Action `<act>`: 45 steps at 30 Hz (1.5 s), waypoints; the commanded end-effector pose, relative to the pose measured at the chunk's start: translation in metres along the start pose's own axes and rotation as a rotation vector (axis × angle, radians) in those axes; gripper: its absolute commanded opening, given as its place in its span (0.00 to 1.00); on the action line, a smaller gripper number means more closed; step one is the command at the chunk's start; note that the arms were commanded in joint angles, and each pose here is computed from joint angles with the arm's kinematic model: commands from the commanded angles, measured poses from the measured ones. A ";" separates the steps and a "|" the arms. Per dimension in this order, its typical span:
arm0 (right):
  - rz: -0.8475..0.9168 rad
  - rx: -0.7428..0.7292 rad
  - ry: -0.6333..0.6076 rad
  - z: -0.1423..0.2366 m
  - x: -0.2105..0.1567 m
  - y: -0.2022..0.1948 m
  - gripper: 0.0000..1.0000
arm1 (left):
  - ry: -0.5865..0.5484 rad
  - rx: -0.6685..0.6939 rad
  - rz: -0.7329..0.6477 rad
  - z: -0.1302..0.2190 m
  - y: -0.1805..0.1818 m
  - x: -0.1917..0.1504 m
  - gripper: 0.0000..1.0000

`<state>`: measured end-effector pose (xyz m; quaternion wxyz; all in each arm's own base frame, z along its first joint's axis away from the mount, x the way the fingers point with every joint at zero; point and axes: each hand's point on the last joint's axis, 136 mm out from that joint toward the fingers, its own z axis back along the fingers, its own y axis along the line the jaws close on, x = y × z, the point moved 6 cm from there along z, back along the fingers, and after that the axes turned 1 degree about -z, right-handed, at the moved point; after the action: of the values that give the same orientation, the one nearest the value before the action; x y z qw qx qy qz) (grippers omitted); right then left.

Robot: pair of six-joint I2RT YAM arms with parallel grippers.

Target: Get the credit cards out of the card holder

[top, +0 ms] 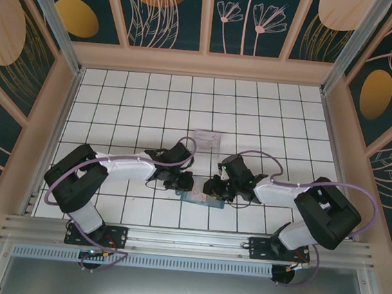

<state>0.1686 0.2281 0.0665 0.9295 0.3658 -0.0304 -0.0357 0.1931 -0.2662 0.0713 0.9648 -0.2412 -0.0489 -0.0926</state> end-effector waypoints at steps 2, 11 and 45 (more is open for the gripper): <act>-0.009 -0.016 0.021 -0.004 -0.003 -0.007 0.20 | 0.074 0.135 0.017 -0.011 0.026 -0.015 0.16; -0.019 -0.059 -0.020 0.009 0.000 -0.010 0.12 | 0.068 0.158 0.024 -0.010 0.029 -0.015 0.16; 0.591 -0.088 -0.299 0.103 0.050 0.068 0.00 | -0.154 -0.049 0.128 0.025 0.006 -0.008 0.21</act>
<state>0.2046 0.2040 0.1791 0.9083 0.3336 -0.2333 0.0964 0.1838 -0.2510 0.0826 0.9610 -0.2619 -0.0817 -0.0339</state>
